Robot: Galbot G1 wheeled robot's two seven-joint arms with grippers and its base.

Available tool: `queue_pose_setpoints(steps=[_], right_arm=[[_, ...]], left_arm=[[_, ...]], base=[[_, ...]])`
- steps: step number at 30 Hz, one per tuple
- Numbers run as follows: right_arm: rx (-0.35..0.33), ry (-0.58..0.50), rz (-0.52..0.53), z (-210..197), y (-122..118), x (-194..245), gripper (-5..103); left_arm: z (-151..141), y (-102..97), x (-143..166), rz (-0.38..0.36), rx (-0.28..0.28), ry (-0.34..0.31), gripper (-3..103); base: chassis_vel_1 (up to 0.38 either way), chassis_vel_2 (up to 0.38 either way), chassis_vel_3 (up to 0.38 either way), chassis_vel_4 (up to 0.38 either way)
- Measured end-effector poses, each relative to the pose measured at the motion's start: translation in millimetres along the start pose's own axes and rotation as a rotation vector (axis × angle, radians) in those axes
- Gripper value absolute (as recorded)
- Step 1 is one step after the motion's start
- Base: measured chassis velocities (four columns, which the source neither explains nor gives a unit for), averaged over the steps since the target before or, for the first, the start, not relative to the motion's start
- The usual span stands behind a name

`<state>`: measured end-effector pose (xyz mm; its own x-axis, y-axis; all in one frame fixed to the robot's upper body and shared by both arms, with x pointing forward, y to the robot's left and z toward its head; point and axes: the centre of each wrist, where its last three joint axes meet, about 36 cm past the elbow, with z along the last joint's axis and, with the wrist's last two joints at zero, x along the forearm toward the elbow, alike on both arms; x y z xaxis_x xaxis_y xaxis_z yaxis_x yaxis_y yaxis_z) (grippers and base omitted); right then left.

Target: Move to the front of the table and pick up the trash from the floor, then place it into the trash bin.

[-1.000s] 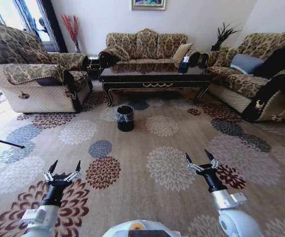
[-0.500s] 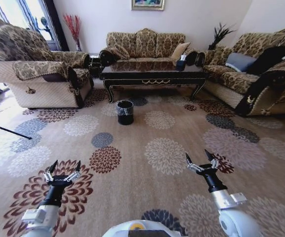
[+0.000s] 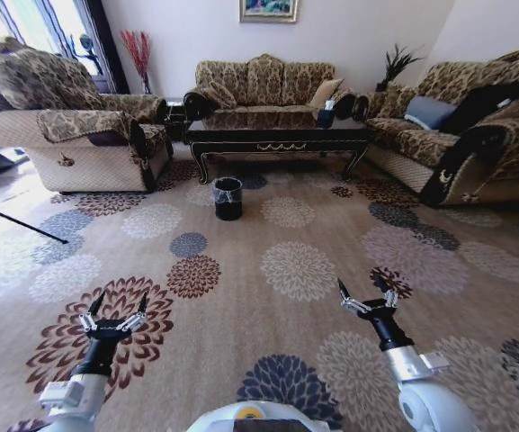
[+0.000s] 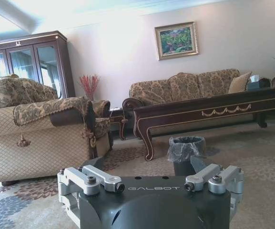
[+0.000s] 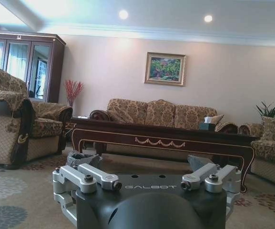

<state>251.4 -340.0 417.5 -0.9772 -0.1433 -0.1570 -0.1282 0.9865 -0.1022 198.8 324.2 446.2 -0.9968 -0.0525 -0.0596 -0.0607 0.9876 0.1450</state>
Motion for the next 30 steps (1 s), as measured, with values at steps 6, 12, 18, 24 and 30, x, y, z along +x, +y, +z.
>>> queue_pose_setpoints(steps=[6,12,18,24,30], right_arm=[[0.000,0.000,0.000,0.0,0.0,0.1,100],[0.000,0.000,0.000,0.0,0.0,0.1,100],[0.000,0.000,0.000,0.0,0.0,0.1,100],[0.000,0.000,0.000,0.0,0.0,0.1,100],[0.000,0.000,0.000,0.1,0.0,0.1,100]], left_arm=[[0.0,0.0,0.0,0.000,0.000,0.000,100],[0.0,0.0,0.0,0.000,0.000,0.000,100],[0.0,0.0,0.0,0.000,0.000,0.000,100],[0.0,0.0,0.0,0.000,0.000,0.000,100],[0.0,0.0,0.0,0.000,0.000,0.000,100]], base=[[0.000,0.000,0.000,0.000],[0.000,0.000,0.000,0.000],[0.000,0.000,0.000,0.000],[0.000,0.000,0.000,0.000],[0.000,0.000,0.000,0.000]])
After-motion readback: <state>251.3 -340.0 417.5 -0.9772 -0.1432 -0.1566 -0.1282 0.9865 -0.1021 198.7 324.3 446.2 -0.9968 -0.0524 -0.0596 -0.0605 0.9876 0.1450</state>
